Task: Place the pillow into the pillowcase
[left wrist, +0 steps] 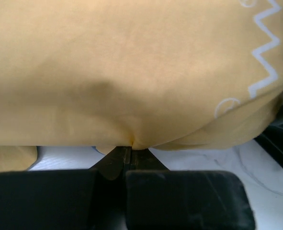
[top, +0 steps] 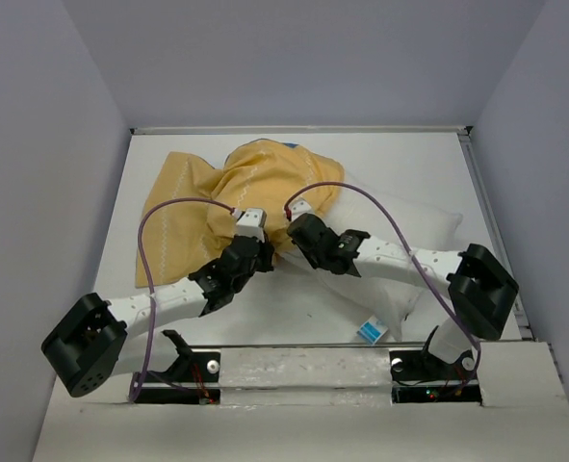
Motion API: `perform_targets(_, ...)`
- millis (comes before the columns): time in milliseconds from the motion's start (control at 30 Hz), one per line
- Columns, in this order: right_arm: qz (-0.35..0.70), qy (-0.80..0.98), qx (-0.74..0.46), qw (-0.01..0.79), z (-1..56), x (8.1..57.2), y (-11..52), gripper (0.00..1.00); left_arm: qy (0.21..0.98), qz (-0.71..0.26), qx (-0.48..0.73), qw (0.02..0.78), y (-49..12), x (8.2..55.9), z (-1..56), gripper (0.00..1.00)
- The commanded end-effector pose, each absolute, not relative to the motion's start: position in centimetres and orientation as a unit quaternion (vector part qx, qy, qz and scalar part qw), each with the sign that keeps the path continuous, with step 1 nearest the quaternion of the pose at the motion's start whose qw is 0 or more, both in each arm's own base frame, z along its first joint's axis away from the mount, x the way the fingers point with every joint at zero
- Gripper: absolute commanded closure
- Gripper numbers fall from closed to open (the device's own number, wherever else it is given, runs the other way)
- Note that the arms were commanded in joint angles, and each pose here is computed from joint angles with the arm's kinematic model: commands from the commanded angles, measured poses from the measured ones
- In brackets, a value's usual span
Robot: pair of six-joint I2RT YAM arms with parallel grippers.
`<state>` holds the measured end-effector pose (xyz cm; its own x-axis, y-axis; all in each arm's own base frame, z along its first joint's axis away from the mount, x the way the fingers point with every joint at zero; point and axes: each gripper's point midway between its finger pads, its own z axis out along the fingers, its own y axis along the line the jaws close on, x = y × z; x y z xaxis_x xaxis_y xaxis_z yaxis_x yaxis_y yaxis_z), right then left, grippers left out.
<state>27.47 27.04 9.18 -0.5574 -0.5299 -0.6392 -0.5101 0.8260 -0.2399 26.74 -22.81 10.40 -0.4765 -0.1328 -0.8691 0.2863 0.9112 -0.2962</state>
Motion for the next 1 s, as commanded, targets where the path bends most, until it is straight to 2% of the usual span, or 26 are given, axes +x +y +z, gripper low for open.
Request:
perform_targets(0,0.121,0.861,-0.210,0.447,14.6,29.4,32.3,1.00,0.779,-0.286,0.065,0.555,-26.3,27.9,16.9,1.00)
perform_targets(100,0.187,0.841,-0.120,0.493,18.9,30.7,31.8,1.00,0.775,-0.313,0.079,0.544,-27.2,27.2,17.7,1.00)
perform_targets(200,0.265,0.792,0.007,0.551,25.2,32.2,29.7,1.00,0.734,-0.398,0.109,0.540,-29.8,25.8,23.3,1.00)
perform_targets(267,0.306,0.758,0.057,0.573,28.2,32.4,28.9,1.00,0.692,-0.449,0.135,0.549,-31.8,25.3,29.7,1.00)
perform_targets(300,0.345,0.722,0.093,0.593,31.3,32.1,28.2,1.00,0.653,-0.484,0.156,0.561,-33.0,24.5,35.2,1.00)
perform_targets(400,0.358,0.666,0.160,0.634,35.3,32.2,25.1,1.00,0.642,-0.499,0.210,0.543,-35.6,22.9,38.4,1.00)
perform_targets(433,0.373,0.634,0.178,0.653,37.8,31.4,23.6,1.00,0.617,-0.522,0.234,0.541,-36.8,21.1,41.3,1.00)
perform_targets(467,0.370,0.606,0.198,0.675,39.6,30.6,21.3,1.00,0.623,-0.524,0.257,0.522,-37.9,20.2,40.8,1.00)
perform_targets(600,0.363,0.569,0.222,0.704,40.4,28.7,17.6,1.00,0.616,-0.528,0.265,0.521,-39.0,20.9,42.0,1.00)
perform_targets(667,0.403,0.580,0.198,0.680,39.7,28.4,19.6,1.00,0.618,-0.524,0.278,0.516,-40.3,21.9,43.3,1.00)
perform_targets(700,0.399,0.609,0.183,0.660,37.5,29.5,21.8,1.00,0.608,-0.528,0.282,0.522,-41.3,22.5,45.4,1.00)
perform_targets(733,0.420,0.605,0.175,0.654,38.0,28.9,22.6,1.00,0.616,-0.527,0.290,0.508,-41.4,22.1,44.7,1.00)
perform_targets(767,0.421,0.616,0.166,0.645,37.0,29.6,23.9,1.00,0.604,-0.541,0.293,0.507,-41.9,21.8,46.6,1.00)
perform_targets(867,0.410,0.661,0.153,0.610,33.0,32.1,28.0,1.00,0.593,-0.565,0.300,0.489,-41.7,18.9,47.4,1.00)
perform_targets(967,0.462,0.645,0.138,0.593,34.9,31.4,28.8,1.00,0.598,-0.572,0.277,0.489,-39.4,17.8,46.5,1.00)
